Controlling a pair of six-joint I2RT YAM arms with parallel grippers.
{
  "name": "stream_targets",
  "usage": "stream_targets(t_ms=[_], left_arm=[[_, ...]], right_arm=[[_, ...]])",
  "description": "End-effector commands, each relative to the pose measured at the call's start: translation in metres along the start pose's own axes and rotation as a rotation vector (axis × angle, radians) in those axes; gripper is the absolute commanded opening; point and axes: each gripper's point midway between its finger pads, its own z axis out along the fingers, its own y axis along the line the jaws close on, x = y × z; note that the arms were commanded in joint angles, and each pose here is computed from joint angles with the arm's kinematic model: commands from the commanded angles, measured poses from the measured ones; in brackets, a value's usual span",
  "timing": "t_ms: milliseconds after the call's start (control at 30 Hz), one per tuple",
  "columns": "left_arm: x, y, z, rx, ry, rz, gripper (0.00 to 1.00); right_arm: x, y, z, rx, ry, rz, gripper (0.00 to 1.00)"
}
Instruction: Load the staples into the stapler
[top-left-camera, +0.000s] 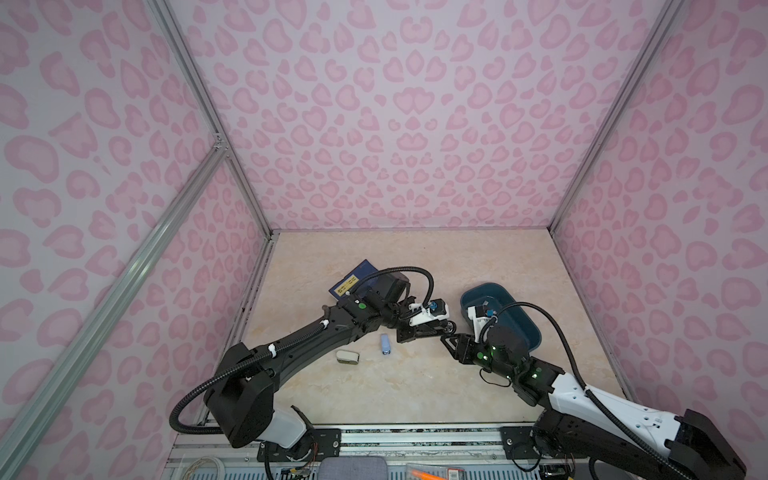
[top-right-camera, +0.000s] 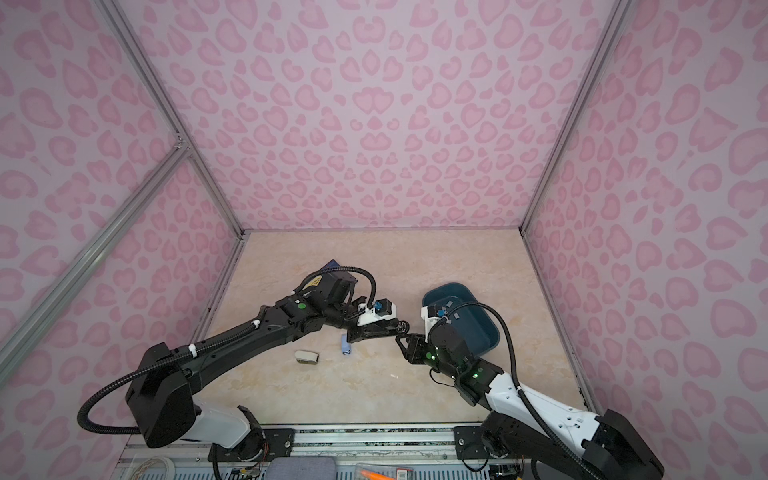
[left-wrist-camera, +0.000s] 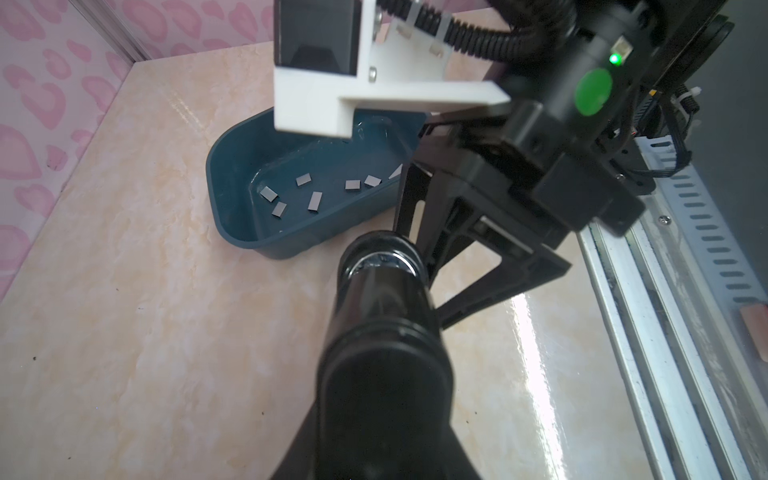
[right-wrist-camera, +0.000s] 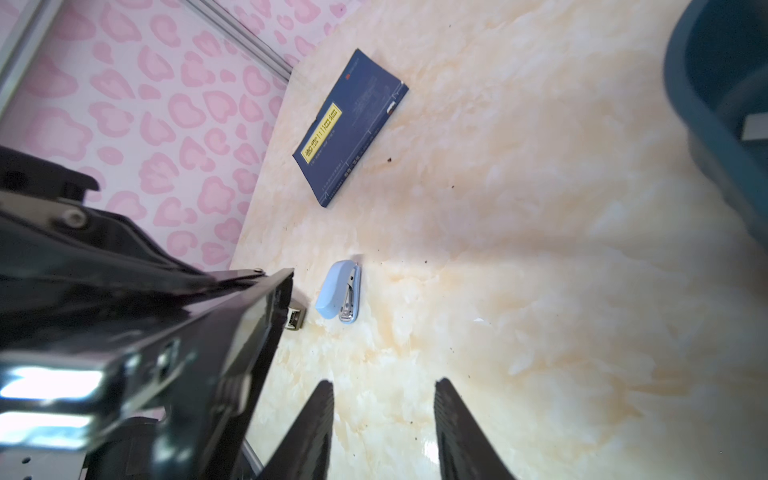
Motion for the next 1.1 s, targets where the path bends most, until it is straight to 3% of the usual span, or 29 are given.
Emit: stream_targets(t_ms=[0,300,467,667,1067], left_arm=[[-0.004,0.008,0.000,-0.018,-0.035,0.020,0.04],[-0.004,0.007,-0.002,-0.013,-0.035,0.026,0.04],[-0.004,0.001,-0.003,0.002,-0.048,0.045,0.04],[-0.008,-0.002,-0.005,0.016,-0.065,0.060,0.04],[-0.012,0.008,-0.002,-0.011,-0.055,0.063,0.04]], right_arm=[[-0.010,-0.011,-0.011,0.025,-0.074,0.028,0.45],[-0.027,0.027,-0.041,-0.163,-0.158,-0.001,0.55],[-0.033,0.040,-0.039,-0.186,-0.156,0.000,0.53],[-0.030,0.038,-0.013,-0.142,-0.093,0.024,0.40],[-0.021,0.050,0.005,-0.212,-0.020,0.111,0.18]])
